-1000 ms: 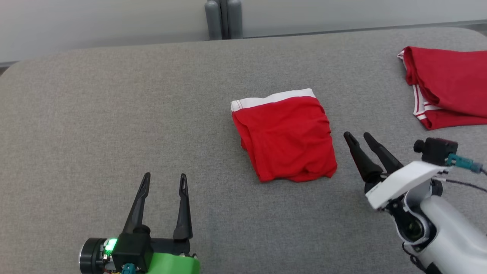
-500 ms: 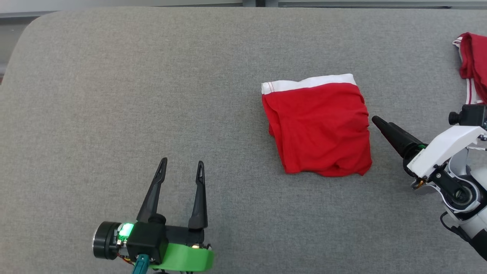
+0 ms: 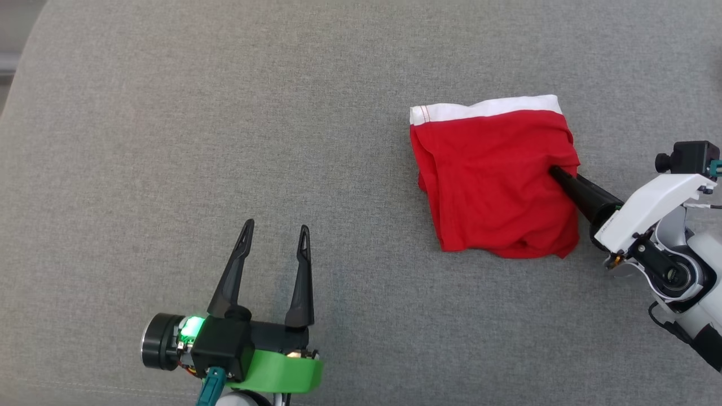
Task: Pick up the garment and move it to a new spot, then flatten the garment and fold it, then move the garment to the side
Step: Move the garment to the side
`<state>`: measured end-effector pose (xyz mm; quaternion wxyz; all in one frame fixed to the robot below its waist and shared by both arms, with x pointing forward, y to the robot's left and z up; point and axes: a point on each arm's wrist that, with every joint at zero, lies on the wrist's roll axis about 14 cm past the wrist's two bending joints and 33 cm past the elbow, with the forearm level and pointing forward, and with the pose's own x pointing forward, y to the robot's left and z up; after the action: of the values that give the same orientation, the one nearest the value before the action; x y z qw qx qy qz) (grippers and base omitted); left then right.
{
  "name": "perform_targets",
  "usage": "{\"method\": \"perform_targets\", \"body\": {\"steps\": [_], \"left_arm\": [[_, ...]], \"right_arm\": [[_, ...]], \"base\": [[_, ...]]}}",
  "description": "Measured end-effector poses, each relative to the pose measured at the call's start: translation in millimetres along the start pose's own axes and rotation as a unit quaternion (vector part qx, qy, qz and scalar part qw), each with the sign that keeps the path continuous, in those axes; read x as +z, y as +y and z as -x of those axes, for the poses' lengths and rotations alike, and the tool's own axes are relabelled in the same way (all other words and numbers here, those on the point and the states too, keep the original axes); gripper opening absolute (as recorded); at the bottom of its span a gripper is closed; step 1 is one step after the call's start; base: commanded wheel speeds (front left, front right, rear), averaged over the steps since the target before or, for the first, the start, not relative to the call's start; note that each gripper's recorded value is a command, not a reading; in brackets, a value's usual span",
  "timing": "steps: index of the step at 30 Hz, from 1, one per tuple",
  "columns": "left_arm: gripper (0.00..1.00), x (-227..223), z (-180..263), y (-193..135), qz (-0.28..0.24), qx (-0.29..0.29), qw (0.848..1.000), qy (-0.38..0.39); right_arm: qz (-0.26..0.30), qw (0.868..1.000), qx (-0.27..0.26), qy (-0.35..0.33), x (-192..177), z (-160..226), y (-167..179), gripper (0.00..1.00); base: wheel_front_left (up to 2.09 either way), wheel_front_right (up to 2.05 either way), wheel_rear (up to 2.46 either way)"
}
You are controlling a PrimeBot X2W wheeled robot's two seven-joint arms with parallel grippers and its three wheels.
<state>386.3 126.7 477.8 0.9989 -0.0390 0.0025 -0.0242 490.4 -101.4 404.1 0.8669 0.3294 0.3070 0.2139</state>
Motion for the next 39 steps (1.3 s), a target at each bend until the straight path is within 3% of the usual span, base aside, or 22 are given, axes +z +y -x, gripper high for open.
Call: {"method": "perform_targets", "body": {"steps": [5, 13, 24, 39], "left_arm": [[1.0, -1, -7, -4, -0.001, -0.008, 1.0, -0.001], [1.0, -2, -25, -25, -0.001, -0.046, 0.999, -0.011], [1.0, -16, -51, -67, 0.011, -0.122, 0.992, -0.009], [1.0, -54, -72, -82, 0.008, -0.159, 0.987, 0.018]], "right_arm": [[0.051, 0.998, 0.004, -0.023, 14, -3, 0, 0.0], [0.12, 0.987, -0.018, -0.103, 82, 19, -15, 0.0], [0.2, 0.951, -0.126, -0.2, 176, 91, -74, 0.0], [0.269, 0.913, -0.236, -0.198, 222, 130, -142, 0.0]], "base": [[0.0, 0.0, 0.0], [0.0, 0.0, 0.0], [0.0, 0.0, 0.0], [0.0, 0.0, 0.0]]}}
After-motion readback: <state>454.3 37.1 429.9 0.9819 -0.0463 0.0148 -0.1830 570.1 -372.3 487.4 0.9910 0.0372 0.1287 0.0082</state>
